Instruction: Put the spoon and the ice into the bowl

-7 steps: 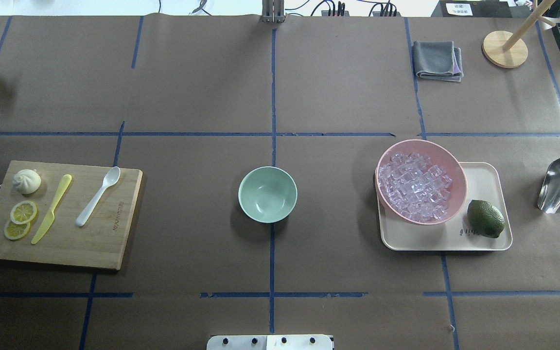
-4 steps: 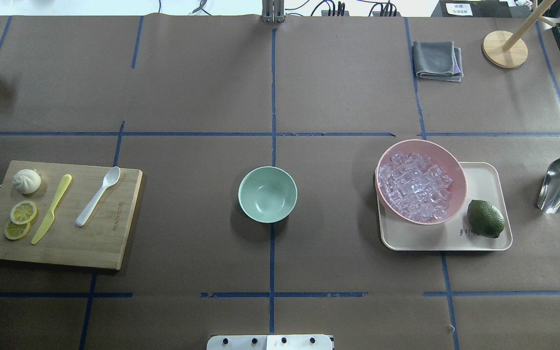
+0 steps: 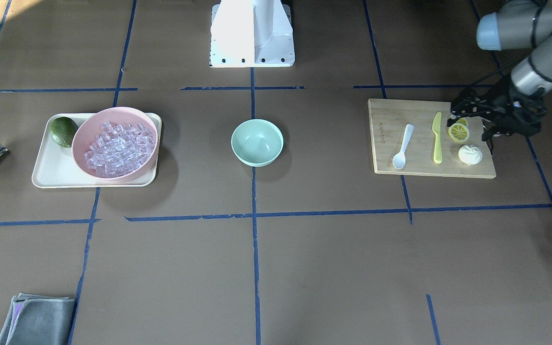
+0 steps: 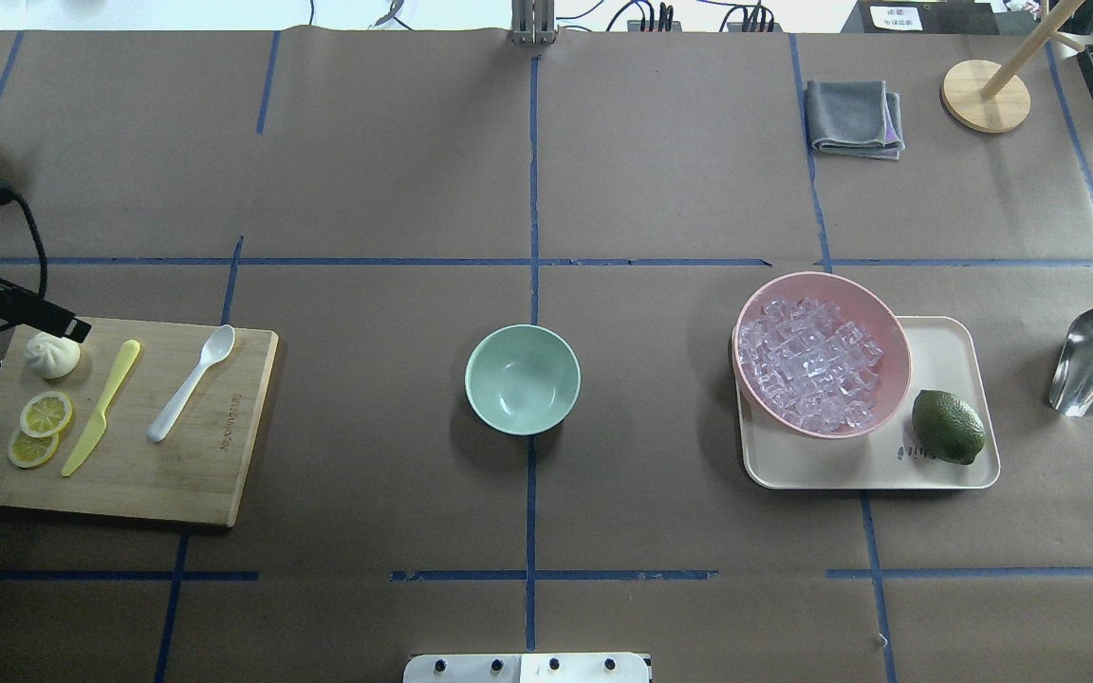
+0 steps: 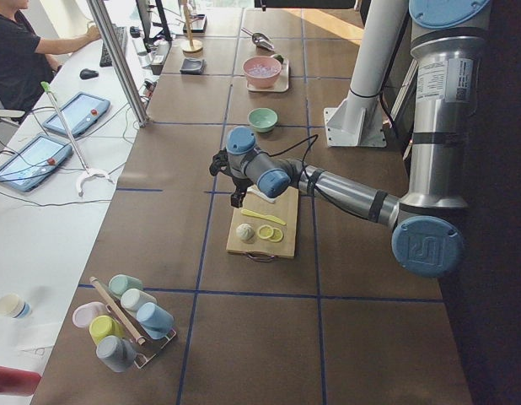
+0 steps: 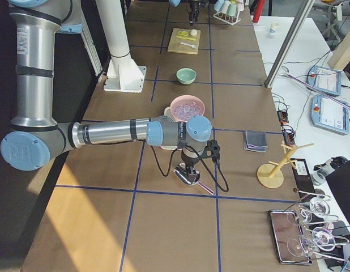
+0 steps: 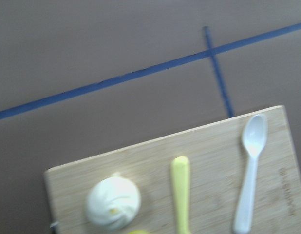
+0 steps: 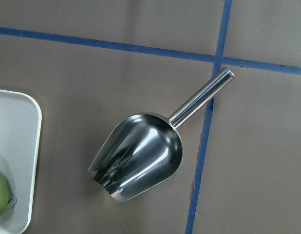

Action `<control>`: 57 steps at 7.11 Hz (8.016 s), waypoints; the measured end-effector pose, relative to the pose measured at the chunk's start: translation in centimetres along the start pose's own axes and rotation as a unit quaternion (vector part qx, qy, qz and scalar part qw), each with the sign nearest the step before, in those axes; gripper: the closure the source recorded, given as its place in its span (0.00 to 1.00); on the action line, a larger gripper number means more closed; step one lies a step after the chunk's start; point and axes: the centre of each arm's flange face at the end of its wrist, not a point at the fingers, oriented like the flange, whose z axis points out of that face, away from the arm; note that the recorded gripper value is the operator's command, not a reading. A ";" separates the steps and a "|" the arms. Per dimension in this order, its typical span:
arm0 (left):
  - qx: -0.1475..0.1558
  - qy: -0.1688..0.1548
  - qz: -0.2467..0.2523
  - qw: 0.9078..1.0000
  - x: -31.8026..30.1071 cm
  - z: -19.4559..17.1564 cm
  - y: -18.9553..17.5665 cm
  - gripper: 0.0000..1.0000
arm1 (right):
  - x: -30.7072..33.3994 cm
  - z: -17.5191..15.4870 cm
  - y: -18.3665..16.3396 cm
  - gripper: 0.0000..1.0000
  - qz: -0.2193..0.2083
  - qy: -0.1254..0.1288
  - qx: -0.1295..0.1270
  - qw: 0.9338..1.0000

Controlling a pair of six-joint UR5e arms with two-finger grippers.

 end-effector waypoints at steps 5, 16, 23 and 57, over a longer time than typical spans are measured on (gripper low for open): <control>-0.046 -0.015 0.062 0.997 7.2 7.9 0.2 0.11 | 0.2 0.2 0.1 0.01 0.000 -0.001 -0.002 1.000; -0.054 -0.043 0.069 0.995 8.3 11.0 -1.5 1.00 | 0.2 0.2 0.0 0.01 0.001 -0.001 -0.002 1.000; -0.042 0.011 -0.129 0.991 30.4 7.2 -10.2 1.00 | -0.2 0.1 0.0 0.01 0.001 -0.011 0.000 1.000; -0.012 0.009 -0.188 0.982 37.8 1.8 -11.9 0.37 | -43.5 10.8 -2.7 1.00 -0.001 -0.015 0.082 0.996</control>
